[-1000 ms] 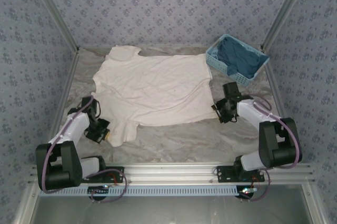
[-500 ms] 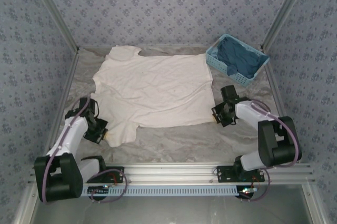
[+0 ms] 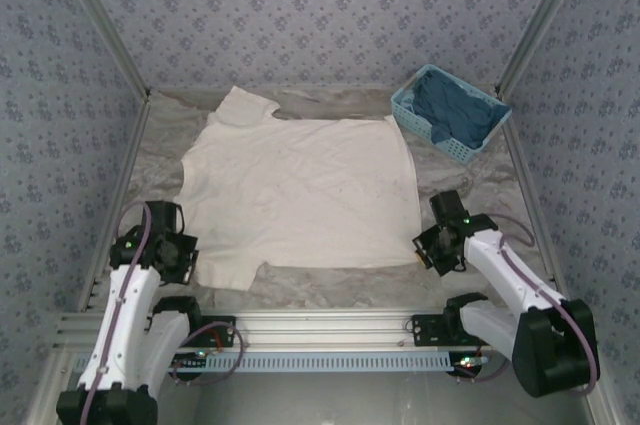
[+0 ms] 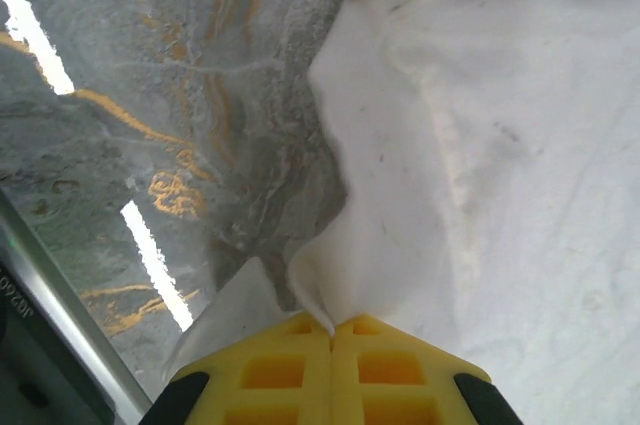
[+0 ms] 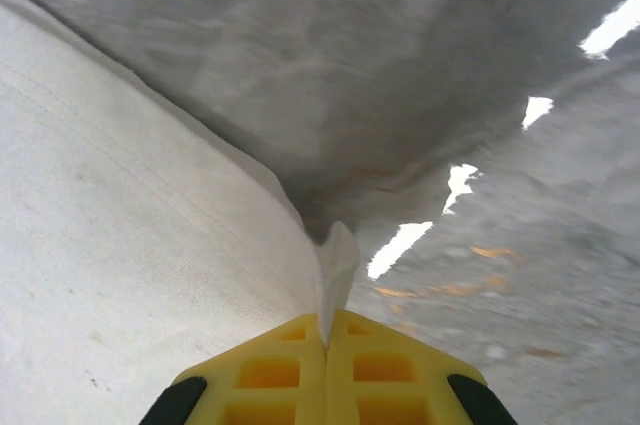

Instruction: Fold and stack the t-shirts

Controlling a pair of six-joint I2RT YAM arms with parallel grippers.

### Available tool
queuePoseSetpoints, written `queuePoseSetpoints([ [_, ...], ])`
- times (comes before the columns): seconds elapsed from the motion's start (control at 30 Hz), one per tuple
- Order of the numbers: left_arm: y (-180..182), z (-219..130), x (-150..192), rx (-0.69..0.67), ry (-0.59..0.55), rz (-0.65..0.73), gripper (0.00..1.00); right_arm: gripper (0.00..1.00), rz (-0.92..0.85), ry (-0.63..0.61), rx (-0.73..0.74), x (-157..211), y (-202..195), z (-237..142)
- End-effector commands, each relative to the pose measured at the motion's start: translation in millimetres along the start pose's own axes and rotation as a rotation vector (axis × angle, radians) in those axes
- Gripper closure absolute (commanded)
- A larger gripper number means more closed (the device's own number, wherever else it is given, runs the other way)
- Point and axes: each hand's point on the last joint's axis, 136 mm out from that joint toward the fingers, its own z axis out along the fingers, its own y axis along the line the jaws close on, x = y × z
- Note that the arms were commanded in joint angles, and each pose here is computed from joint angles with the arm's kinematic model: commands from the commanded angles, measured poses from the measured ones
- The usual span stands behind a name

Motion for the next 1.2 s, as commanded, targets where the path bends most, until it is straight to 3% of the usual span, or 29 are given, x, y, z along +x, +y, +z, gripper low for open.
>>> queuePoseSetpoints([
  [0.0,5,-4,-1,-0.029,-0.021,0.019,1.00,1.00,-0.008,-0.027,0.058,1,-20,-5],
  [0.1,-25,-3,2,0.053,-0.009,0.106,1.00,1.00,-0.040,-0.039,0.038,-2,-10,-8],
  [0.37,-93,-28,-17,0.109,-0.101,0.255,1.00,1.00,-0.117,-0.094,0.003,-15,25,-33],
  [0.7,-156,-30,-29,0.092,-0.123,0.369,1.00,1.00,-0.101,-0.084,-0.029,-29,66,-38],
  [1.17,-190,0,-53,-0.033,-0.150,0.465,1.00,1.00,-0.143,-0.134,-0.018,-65,127,-28],
])
